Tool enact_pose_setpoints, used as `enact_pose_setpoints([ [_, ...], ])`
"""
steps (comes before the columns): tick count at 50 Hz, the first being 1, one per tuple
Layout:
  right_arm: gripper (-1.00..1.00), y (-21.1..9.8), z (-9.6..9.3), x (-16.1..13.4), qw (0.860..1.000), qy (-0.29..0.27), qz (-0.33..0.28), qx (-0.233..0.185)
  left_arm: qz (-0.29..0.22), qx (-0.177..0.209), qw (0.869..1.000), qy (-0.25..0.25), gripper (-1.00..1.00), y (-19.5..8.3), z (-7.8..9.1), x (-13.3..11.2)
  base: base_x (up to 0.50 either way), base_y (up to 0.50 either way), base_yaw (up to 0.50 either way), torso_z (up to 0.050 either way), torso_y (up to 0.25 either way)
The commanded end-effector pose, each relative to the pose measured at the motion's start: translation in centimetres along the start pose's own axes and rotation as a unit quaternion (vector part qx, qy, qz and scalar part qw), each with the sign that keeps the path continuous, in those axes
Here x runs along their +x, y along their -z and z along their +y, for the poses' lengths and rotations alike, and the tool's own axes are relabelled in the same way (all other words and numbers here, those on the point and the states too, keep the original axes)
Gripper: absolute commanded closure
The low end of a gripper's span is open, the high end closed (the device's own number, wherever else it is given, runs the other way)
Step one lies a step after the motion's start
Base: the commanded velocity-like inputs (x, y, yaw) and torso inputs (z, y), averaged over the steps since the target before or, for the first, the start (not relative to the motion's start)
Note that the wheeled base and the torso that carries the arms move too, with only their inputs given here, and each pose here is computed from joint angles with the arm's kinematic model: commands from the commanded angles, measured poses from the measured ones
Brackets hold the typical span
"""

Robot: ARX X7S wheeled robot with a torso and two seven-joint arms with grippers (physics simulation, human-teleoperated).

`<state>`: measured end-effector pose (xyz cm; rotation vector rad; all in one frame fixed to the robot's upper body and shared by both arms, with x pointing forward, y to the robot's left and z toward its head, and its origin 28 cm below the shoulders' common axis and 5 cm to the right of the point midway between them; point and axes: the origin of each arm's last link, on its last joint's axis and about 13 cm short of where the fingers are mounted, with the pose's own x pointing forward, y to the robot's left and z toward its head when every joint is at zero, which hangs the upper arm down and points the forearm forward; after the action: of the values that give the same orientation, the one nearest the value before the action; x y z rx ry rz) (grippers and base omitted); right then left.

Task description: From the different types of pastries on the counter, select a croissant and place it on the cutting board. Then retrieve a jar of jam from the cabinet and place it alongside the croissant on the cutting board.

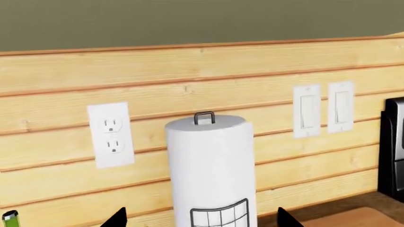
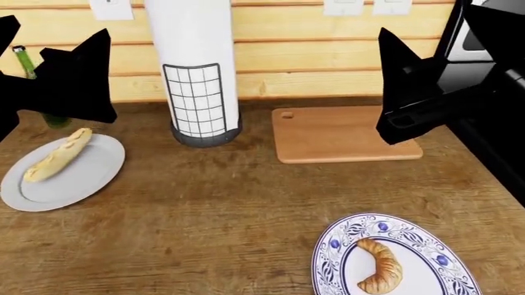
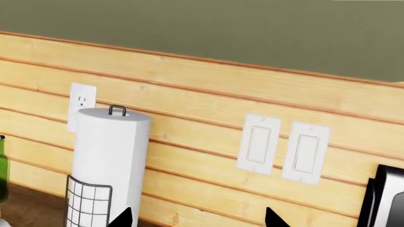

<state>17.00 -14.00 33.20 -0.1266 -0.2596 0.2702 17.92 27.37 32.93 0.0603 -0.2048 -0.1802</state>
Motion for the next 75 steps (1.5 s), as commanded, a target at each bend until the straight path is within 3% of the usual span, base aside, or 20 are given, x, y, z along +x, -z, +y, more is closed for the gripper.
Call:
enact_pose_setpoints([
  [1, -1.00, 0.0, -0.1, -0.1, 1.000, 0.003, 0.001, 0.006, -0.001, 0.000, 1.000, 0.002, -1.00, -0.1, -0.1, 0.1, 0.29, -0.02, 0.00, 0.000, 0.000],
  [10, -1.00, -0.4, -0.3, -0.4, 1.000, 0.007, 0.018, 0.003, 0.000, -0.001, 1.000, 0.004, -1.00, 0.1, -0.1, 0.3, 0.05, 0.00, 0.00, 0.000, 0.000],
  [17, -1.00, -0.2, -0.5, -0.6, 0.997, 0.002, 0.081, 0.004, 0.001, -0.002, 1.000, 0.003, -1.00, 0.2, -0.1, 0.3, 0.00, 0.00, 0.00, 0.000, 0.000],
  [27, -1.00, 0.8, -0.6, -2.0, 0.989, -0.005, 0.147, 0.028, 0.004, -0.003, 1.000, 0.003, -1.00, 0.6, 0.0, 0.2, 0.00, 0.00, 0.00, 0.000, 0.000],
  [41, -1.00, -0.3, -0.3, -4.6, 0.977, -0.014, 0.204, 0.067, 0.007, -0.002, 1.000, 0.001, -1.00, 0.9, 0.0, 0.1, 0.00, 0.00, 0.00, 0.000, 0.000],
  [44, -1.00, -0.7, 0.0, -4.6, 0.979, -0.004, 0.194, 0.057, 0.007, -0.002, 1.000, 0.002, -1.00, 0.9, -0.1, 0.1, 0.00, 0.00, 0.00, 0.000, 0.000],
  [49, -1.00, -1.3, 0.6, -3.9, 0.991, 0.022, 0.123, 0.043, 0.007, -0.005, 1.000, 0.004, -1.00, 1.1, -0.2, 0.2, 0.00, 0.00, 0.00, 0.000, 0.000],
  [57, -1.00, -1.4, 0.7, -3.8, 0.992, 0.025, 0.114, 0.042, 0.007, -0.005, 1.000, 0.004, -1.00, 1.1, -0.3, 0.2, 0.00, 0.00, 0.00, 0.000, 0.000],
  [63, -1.00, -1.2, 0.7, -4.1, 0.975, -0.007, 0.221, 0.017, 0.009, -0.006, 1.000, 0.004, -1.00, 1.4, -0.2, 0.2, 0.00, 0.00, 0.00, 0.000, 0.000],
  [75, -1.00, -4.9, -0.1, -5.1, 0.951, -0.042, 0.307, 0.007, 0.009, -0.002, 1.000, 0.003, -1.00, 1.3, -0.3, 0.1, 0.00, 0.00, 0.00, 0.000, 0.000],
])
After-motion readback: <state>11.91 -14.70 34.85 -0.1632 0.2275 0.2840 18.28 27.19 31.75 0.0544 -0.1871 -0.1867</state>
